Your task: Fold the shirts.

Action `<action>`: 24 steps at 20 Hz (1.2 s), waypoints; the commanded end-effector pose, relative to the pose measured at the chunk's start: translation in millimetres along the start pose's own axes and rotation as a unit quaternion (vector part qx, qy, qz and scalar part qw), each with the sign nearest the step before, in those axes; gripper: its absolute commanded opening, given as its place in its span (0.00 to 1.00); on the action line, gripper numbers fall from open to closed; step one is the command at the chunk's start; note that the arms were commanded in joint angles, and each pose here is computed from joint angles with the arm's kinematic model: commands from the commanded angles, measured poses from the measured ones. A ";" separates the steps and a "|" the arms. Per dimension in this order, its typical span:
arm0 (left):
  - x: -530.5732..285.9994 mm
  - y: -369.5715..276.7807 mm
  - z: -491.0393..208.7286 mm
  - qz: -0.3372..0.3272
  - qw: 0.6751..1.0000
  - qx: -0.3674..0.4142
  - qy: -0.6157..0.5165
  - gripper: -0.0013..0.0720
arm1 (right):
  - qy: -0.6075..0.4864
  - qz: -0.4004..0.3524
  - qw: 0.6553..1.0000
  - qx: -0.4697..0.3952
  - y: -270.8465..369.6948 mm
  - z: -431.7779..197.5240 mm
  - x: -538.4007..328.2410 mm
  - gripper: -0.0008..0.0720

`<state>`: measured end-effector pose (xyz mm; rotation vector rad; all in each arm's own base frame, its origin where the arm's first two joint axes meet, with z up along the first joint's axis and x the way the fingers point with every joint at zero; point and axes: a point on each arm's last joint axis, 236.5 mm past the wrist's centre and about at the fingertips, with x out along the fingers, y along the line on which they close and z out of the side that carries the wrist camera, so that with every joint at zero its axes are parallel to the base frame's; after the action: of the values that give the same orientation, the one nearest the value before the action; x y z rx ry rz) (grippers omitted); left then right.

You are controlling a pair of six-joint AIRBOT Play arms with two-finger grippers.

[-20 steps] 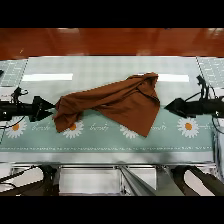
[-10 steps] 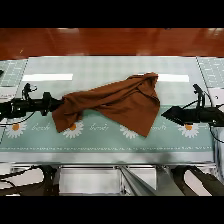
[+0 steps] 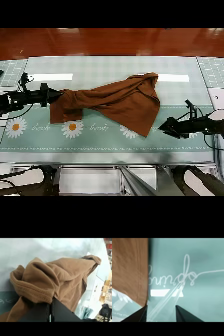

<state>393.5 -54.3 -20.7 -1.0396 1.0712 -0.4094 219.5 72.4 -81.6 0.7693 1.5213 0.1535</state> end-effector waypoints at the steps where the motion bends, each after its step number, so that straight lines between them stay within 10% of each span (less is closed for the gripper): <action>1: -0.4 -3.6 -0.1 -0.004 1.000 0.005 0.003 0.05 | 0.027 0.050 0.998 0.028 11.5 -3.5 18.7 0.57; 11: 11.0 -11.7 -11.2 -0.006 1.000 0.016 0.022 0.05 | 0.048 0.034 0.997 -0.043 73.9 22.4 76.8 0.53; 13: 10.9 -12.6 -12.7 -0.008 1.000 0.016 0.025 0.05 | 0.030 0.045 0.995 -0.085 98.6 37.5 71.6 0.08; 15: 8.9 -17.8 -16.4 -0.017 0.999 0.017 0.033 0.05 | 0.014 0.063 0.990 -0.128 124.0 51.5 57.9 0.04; 20: -57.4 -125.2 26.4 -0.097 0.987 0.114 -0.065 0.05 | -0.095 0.087 0.958 -0.255 210.1 102.0 -63.8 0.04; 24: -162.0 -276.4 56.7 -0.137 0.931 0.238 -0.241 0.05 | -0.337 0.072 0.866 -0.363 308.2 121.2 -263.6 0.04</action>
<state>424.6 -54.1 187.9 -0.8543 0.6259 -0.5886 416.7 148.1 155.1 0.4050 0.9348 0.5489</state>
